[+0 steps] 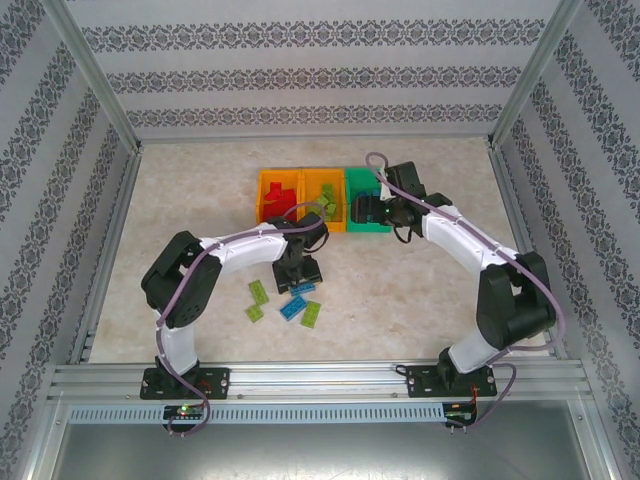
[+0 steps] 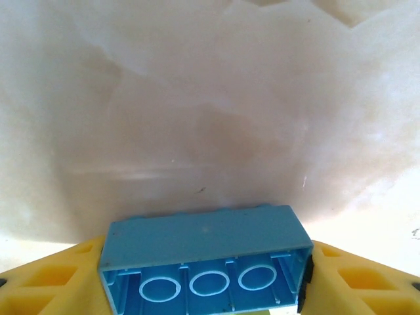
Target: Sort the legos into containers by color
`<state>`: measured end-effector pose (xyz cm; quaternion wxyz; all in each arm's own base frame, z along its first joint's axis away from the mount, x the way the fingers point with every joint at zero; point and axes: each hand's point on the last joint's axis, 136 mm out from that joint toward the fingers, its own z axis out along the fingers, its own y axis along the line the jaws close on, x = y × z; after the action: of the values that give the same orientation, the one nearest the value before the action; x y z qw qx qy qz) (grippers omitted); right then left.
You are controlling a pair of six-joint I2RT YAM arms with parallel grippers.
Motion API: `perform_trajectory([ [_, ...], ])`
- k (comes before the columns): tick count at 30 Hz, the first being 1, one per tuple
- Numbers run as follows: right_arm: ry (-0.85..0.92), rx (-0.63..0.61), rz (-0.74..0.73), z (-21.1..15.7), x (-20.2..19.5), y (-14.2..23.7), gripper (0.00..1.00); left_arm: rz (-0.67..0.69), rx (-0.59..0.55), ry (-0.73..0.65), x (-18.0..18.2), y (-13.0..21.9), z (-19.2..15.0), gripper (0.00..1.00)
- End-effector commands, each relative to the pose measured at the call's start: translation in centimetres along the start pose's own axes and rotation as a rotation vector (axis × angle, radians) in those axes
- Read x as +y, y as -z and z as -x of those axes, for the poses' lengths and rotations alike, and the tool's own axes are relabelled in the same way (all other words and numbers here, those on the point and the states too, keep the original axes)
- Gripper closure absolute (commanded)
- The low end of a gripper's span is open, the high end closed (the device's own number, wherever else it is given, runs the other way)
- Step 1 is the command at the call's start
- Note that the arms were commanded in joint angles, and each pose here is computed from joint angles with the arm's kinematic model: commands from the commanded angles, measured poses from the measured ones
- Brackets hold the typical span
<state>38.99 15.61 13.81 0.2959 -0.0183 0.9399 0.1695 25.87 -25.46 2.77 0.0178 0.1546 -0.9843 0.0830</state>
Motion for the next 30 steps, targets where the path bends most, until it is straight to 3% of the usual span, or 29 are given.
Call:
perform_trajectory([
  [1,-0.012,-0.02,-0.018,-0.4,-1.2,1.2,0.11,0.048,0.005,-0.055,0.1,-0.3,-0.3,0.47],
  [9,-0.031,-0.014,-0.096,-2.8,-4.2,2.8,0.1,-0.036,-0.032,-0.169,-4.3,1.3,1.7,0.48],
  [17,-0.201,-0.019,-0.139,-5.9,-9.6,5.0,0.09,-0.154,-0.033,-0.261,-10.2,1.9,3.6,0.48],
  [30,-0.291,-0.046,-0.152,-7.7,-11.9,7.3,0.08,-0.283,-0.09,-0.35,-16.3,3.1,6.0,0.48],
])
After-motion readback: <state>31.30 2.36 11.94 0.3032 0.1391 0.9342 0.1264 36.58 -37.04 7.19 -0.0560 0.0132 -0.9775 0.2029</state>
